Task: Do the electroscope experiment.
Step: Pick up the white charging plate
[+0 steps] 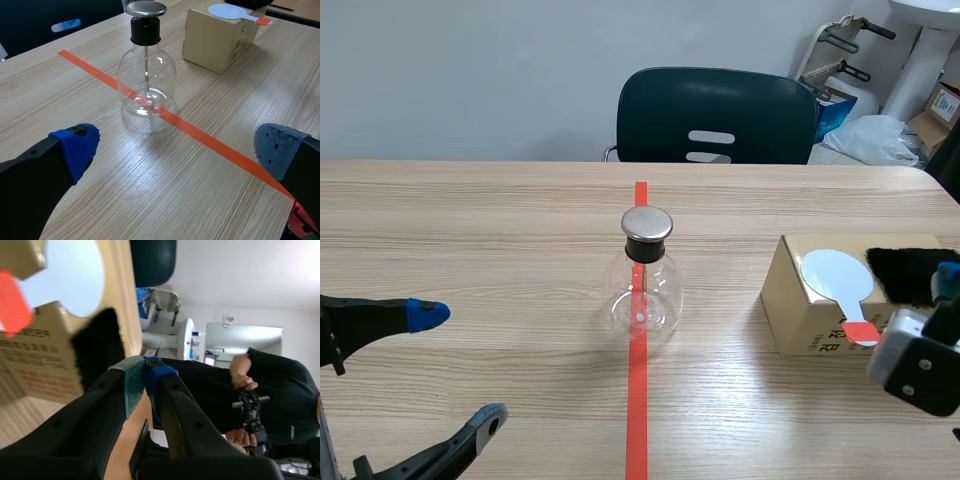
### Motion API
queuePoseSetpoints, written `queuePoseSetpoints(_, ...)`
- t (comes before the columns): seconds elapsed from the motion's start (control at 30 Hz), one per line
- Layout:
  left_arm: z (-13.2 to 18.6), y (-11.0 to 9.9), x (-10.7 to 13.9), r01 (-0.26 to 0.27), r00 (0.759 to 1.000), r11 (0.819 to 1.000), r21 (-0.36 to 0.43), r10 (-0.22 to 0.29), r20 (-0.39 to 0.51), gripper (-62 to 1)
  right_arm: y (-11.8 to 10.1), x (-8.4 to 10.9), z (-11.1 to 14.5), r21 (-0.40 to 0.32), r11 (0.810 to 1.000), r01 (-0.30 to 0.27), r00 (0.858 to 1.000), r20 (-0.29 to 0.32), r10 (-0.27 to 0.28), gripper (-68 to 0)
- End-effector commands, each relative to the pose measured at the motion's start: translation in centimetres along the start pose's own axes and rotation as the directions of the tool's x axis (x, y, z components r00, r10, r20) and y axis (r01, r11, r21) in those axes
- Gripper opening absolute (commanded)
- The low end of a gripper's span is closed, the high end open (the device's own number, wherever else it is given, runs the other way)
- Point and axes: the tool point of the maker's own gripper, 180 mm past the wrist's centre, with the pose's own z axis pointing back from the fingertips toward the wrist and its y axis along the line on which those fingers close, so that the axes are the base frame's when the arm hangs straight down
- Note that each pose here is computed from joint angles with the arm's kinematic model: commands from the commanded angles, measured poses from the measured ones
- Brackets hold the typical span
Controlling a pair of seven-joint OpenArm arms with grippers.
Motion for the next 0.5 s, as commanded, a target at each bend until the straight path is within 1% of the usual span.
queuePoseSetpoints(0.0,-0.2,-0.1,0.5,-0.009,1.000,1.000,0.003,0.009,0.026,1.4,-0.4,-0.4,0.1,-0.029,0.999,-0.020,1.000,-0.003,0.020,-66.7)
queuePoseSetpoints(0.13,-0.2,-0.1,0.5,-0.009,1.000,1.000,0.003,0.009,0.026,1.4,1.7,-0.4,0.6,-0.009,0.999,-0.046,0.999,0.011,0.046,-66.7)
queuePoseSetpoints(0.3,-0.2,-0.1,0.5,-0.009,1.000,1.000,0.003,0.009,0.025,1.4,4.5,-0.6,1.3,0.050,0.998,-0.032,0.999,0.023,0.030,-66.7)
queuePoseSetpoints(0.47,-0.2,-0.1,0.5,-0.009,1.000,1.000,0.003,0.009,0.025,1.4,6.2,-0.3,1.3,0.052,0.998,-0.034,0.999,0.033,0.032,-66.7)
